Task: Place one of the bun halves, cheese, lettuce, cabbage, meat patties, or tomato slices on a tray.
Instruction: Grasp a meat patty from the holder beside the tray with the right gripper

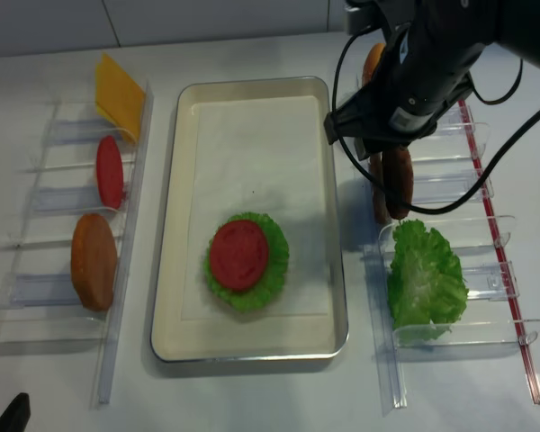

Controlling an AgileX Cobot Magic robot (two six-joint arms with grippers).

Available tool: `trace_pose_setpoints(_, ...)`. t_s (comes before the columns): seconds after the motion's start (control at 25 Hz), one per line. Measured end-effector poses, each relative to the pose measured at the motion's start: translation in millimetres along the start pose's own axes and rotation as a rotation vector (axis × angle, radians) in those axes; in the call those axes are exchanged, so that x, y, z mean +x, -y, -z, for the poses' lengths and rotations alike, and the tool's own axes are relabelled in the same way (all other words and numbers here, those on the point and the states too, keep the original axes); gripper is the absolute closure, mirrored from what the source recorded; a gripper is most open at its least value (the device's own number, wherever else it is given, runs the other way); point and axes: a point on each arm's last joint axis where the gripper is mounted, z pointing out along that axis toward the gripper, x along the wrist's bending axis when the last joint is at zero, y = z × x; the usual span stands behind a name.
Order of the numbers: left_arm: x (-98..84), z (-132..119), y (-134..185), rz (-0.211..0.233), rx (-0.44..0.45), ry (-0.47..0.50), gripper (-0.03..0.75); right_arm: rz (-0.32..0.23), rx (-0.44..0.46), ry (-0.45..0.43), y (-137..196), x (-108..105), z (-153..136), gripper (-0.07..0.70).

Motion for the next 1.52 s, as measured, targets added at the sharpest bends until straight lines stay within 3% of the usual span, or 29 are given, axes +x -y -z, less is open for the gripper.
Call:
trace_pose_setpoints(0.92,0.0,0.0,0.0,0.000,0.000,0.000,0.249,-0.030,0.090,0.058,-4.2,-5.7,-46.8,0.319)
trace_pose_setpoints(1.28,0.0,0.0,0.0,0.000,0.000,0.000,0.250,-0.033,0.098,0.081,-3.6,-7.7,-46.9,0.446)
trace_pose_setpoints(1.52,0.0,0.0,0.0,0.000,0.000,0.000,0.251,-0.038,0.110,0.083,-2.7,-7.9,-46.5,0.456)
